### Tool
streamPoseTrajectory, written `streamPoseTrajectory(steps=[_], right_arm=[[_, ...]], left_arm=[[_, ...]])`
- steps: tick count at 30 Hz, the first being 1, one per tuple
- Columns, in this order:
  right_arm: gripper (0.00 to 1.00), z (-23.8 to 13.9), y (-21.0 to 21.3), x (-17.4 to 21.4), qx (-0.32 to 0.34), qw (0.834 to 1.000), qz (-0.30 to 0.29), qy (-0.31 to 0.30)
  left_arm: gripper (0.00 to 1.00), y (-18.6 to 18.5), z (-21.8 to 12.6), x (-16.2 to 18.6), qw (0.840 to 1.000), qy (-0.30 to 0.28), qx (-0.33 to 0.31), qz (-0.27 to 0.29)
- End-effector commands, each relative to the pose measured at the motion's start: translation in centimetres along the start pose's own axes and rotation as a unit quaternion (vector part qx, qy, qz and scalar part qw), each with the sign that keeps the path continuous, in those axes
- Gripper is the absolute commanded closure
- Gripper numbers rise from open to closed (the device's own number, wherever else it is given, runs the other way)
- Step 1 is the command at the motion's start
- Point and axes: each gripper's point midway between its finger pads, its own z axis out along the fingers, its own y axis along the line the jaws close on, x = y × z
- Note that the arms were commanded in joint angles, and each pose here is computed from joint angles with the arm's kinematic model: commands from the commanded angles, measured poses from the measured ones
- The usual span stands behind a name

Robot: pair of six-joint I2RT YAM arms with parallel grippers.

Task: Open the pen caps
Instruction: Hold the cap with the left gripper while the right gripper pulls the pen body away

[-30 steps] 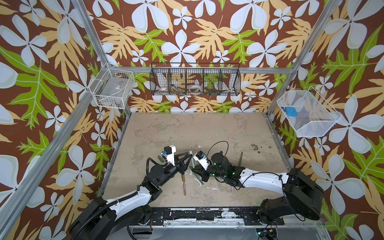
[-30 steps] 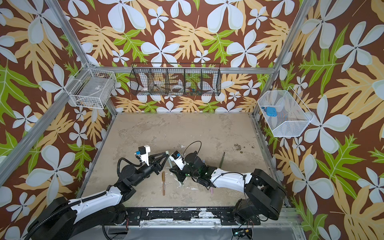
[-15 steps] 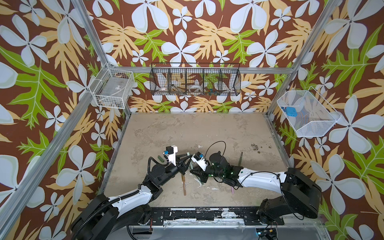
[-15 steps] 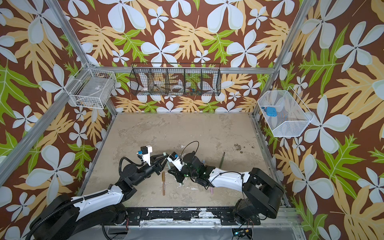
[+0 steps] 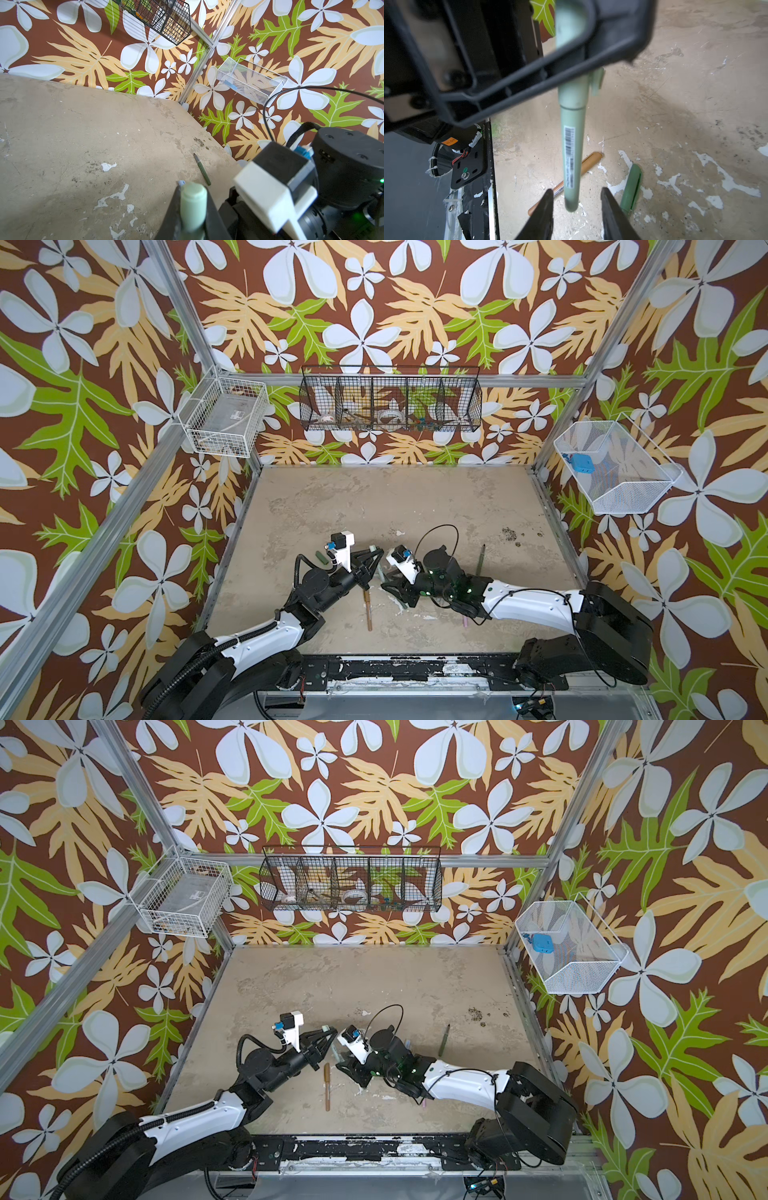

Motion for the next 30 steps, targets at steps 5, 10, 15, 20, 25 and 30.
streamPoseTrajectory(steps=[5,10,15,20,25,30], right_arm=[[0.47,-3.6,0.7,-3.4,-0.062,0.992,0.027,-0.111],[0.49,-4.7,2.2,-4.3,-0.112,0.983,0.015,-0.147],[0.48,-4.3,2.3,-4.5,-0.123,0.98,0.024,-0.156],[0.52,-3.3,2.8,-4.3,-0.152,0.977,0.033,-0.146],[0.64,-3.0,3.2,-4.8,-0.173,0.972,0.031,-0.159],[0.85,-3.0,3.3,-4.7,-0.179,0.97,0.03,-0.162]], left_arm=[[1.0,-2.7,-0.5,-1.0,0.997,-0.023,0.075,0.004],[1.0,-4.1,-0.4,-0.7,0.993,-0.016,0.12,-0.005],[1.0,-4.4,-0.3,-0.4,0.991,-0.012,0.134,-0.015],[1.0,-4.6,-0.3,-0.3,0.99,-0.013,0.141,-0.017],[1.0,-5.2,-0.3,-0.2,0.987,-0.012,0.156,-0.021],[1.0,-5.2,-0.4,-0.4,0.987,-0.018,0.157,-0.021]])
